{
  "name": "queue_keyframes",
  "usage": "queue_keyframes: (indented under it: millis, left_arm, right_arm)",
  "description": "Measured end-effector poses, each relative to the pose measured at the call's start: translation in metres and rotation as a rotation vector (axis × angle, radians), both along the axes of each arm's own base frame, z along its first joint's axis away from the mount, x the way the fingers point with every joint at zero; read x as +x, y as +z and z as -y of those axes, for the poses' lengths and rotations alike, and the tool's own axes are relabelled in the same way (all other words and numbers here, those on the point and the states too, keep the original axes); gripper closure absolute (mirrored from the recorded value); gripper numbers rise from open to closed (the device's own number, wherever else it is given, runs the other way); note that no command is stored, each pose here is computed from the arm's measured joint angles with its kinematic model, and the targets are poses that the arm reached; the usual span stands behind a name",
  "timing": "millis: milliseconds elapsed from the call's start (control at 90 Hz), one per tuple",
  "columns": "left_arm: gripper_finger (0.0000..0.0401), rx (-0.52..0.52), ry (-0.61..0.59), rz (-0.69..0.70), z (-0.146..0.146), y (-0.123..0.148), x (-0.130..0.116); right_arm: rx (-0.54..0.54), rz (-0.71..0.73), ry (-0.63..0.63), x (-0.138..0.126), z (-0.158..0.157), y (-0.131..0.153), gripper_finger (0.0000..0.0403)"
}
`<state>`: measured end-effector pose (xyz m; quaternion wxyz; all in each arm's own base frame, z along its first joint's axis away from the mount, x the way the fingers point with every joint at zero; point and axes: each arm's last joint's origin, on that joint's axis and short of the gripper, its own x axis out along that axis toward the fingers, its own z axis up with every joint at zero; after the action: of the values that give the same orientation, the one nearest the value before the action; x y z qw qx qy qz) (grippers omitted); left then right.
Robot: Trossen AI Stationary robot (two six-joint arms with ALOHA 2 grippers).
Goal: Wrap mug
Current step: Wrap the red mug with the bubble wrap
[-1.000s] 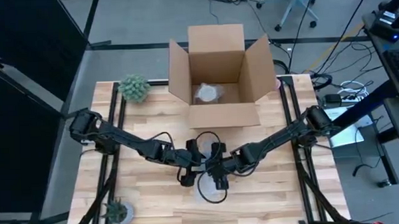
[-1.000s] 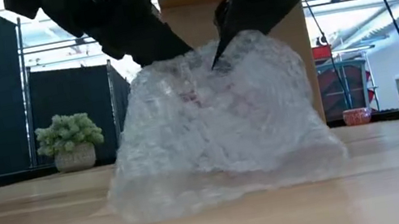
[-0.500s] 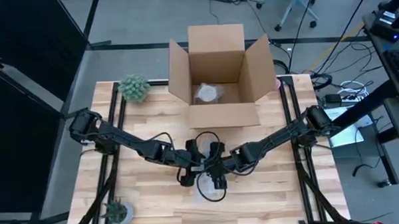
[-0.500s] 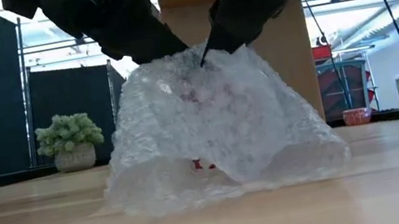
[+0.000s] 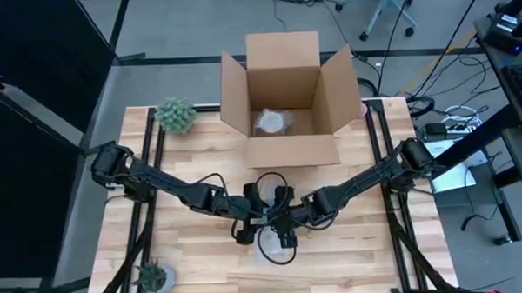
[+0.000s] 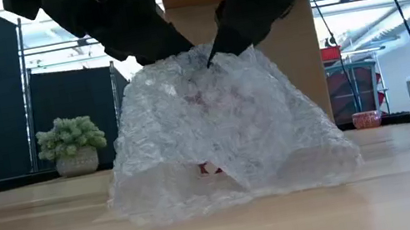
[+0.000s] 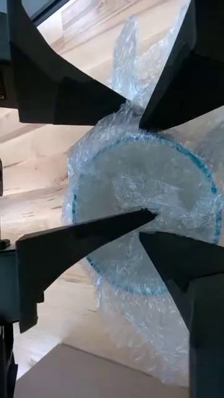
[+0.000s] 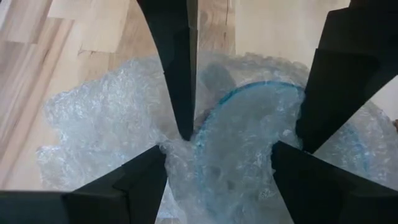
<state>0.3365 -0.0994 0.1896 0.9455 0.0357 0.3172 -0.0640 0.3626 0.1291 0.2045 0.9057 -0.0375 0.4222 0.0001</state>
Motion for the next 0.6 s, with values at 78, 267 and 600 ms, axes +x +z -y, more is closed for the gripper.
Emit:
queue_keyframes:
  millis: [78,267,600]
  left_arm:
    - [0.0137,0.000,0.000,0.000,0.0001,0.0000,0.0000]
    - [0.0137,0.000,-0.001,0.000,0.0001,0.0000,0.0000]
    - [0.0137,-0.002,-0.005,-0.001,0.0007,0.0000,-0.0002]
  right_arm:
    - [0.000,0.000,0.000,0.0000,0.0000,0.0000,0.0145]
    - [0.000,0.000,0.000,0.0000,0.0000,0.0001,0.0145]
    - [0.000,0.000,0.000,0.0000,0.0000,0.0002,0.0145]
